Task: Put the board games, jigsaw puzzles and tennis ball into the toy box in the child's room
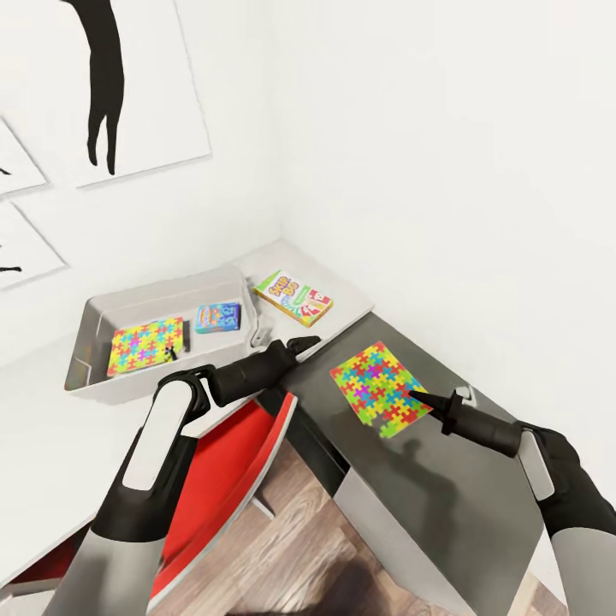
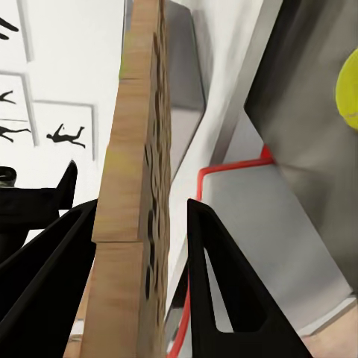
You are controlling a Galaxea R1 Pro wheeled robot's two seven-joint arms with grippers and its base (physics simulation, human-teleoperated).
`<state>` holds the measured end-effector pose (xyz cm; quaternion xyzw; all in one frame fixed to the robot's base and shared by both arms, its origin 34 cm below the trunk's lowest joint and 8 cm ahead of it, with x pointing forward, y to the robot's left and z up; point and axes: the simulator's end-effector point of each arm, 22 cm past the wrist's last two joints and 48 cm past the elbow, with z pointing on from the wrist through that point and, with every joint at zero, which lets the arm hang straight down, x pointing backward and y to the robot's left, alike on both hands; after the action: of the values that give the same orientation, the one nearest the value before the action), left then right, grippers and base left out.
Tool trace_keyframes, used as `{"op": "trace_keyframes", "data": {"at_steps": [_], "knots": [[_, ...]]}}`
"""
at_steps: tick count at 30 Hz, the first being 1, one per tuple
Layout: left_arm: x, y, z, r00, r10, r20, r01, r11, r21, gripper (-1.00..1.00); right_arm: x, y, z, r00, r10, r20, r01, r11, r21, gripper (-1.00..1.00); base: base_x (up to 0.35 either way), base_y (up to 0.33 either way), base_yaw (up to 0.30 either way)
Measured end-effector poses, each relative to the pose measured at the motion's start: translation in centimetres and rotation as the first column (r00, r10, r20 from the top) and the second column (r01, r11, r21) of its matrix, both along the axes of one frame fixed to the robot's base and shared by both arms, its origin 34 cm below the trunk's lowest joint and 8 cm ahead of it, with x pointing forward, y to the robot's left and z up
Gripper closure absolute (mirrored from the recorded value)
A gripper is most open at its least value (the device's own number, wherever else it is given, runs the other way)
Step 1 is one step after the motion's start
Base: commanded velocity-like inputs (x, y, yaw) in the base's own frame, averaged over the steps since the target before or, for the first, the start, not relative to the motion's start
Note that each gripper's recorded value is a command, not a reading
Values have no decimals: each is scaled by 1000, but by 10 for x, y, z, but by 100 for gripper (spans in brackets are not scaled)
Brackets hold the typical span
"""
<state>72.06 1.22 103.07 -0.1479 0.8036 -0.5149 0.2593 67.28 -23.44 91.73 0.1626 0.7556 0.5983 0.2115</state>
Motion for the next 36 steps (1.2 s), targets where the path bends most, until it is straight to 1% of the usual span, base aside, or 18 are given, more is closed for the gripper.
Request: {"op": "trace_keyframes", "data": {"at_steps": [9, 28, 36], "knots": [[0, 0, 0, 1000, 0, 0, 0, 1000, -1, -100, 0, 0, 0, 1000, 0, 0, 0, 1000, 0, 100, 0, 0, 51], [0, 0, 0, 1000, 0, -1, 0, 1000, 0, -100, 0, -1, 1, 1000, 0, 3, 0, 1000, 2, 100, 0, 0, 6], [0, 0, 0, 1000, 0, -1, 0, 1000, 0, -100, 0, -2, 9, 1000, 4, 21, -4, 1000, 24, 100, 0, 0, 2]]}}
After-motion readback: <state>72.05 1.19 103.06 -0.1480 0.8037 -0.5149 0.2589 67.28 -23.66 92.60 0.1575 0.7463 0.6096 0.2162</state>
